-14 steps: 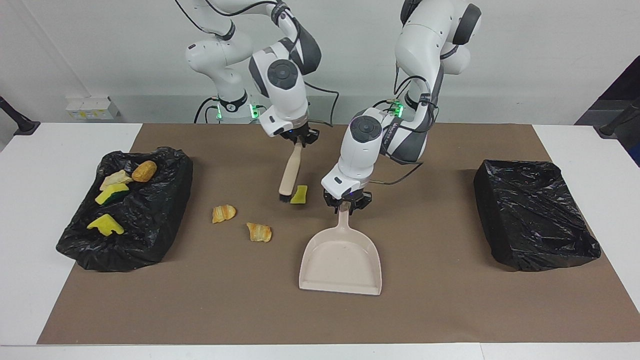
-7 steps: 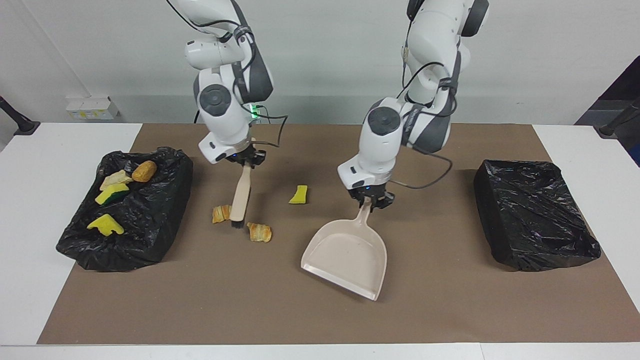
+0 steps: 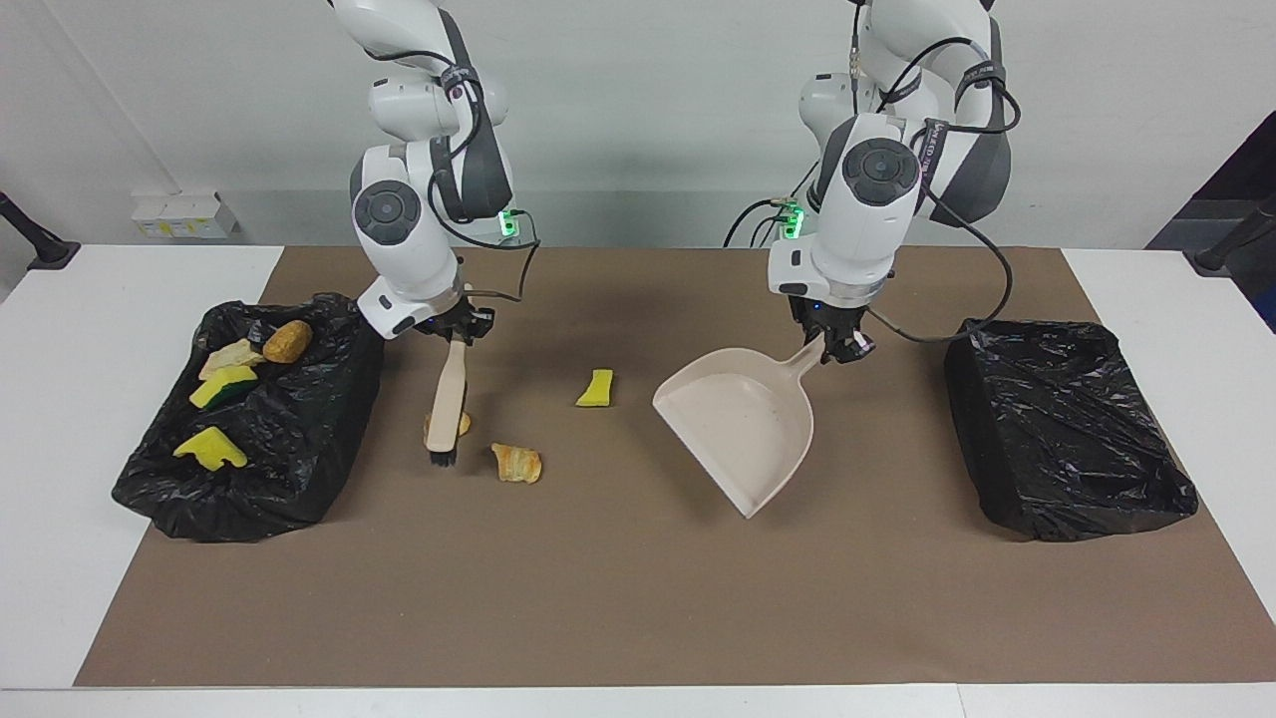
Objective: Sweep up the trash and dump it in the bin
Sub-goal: 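Hold the dustpan with the left gripper while the right gripper sweeps bread in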
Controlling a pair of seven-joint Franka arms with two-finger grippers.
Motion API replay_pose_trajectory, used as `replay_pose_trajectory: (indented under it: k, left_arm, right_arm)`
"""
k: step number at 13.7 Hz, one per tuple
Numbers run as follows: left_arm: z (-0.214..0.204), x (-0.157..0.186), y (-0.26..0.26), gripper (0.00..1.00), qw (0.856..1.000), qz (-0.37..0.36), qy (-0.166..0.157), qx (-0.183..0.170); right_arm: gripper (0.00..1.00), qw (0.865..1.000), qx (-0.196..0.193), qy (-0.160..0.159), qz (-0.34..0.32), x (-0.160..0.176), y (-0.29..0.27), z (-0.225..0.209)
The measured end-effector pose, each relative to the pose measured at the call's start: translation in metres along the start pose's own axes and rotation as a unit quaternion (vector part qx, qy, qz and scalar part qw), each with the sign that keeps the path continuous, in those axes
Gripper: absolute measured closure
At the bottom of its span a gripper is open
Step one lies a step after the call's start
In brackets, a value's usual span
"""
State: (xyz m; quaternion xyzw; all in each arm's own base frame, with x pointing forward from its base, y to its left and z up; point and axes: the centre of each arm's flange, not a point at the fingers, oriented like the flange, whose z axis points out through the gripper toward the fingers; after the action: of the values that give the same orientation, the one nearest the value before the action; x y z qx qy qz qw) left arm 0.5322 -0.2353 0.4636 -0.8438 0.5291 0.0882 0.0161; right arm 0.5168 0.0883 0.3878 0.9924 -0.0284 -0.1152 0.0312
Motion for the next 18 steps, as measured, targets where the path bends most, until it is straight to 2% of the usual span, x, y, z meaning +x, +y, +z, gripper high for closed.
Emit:
replay_pose_trajectory:
  k: [2,6,9,11,15,18]
  left_arm:
    - [0.013,-0.007,0.009,0.69,0.999,0.042,-0.01,-0.006]
    - [0.031,-0.015,0.005,0.69,0.996,0.081,0.011,0.031]
    - [0.049,-0.011,0.01,0.69,0.995,0.093,0.019,0.038]
    - [0.064,-0.011,0.015,0.69,0.995,0.097,0.015,0.035]
    - [0.077,-0.013,0.019,0.69,0.994,0.099,0.012,0.031]
    - [0.084,-0.006,0.031,0.69,0.995,0.097,0.01,0.031]
  right_arm:
    - [0.74,1.0,-0.022,0.011,-0.005,0.002,0.009,0.007]
    - [0.74,0.998,-0.047,0.014,-0.024,0.005,0.067,0.028]
    - [0.74,0.997,-0.057,0.026,-0.037,-0.007,0.074,0.063]
    - [0.74,0.996,-0.058,0.037,-0.057,-0.009,0.055,0.072]
    - [0.74,0.989,-0.062,0.052,-0.121,-0.011,-0.017,0.067]
    - [0.74,0.988,-0.033,0.048,-0.143,-0.014,-0.08,0.069]
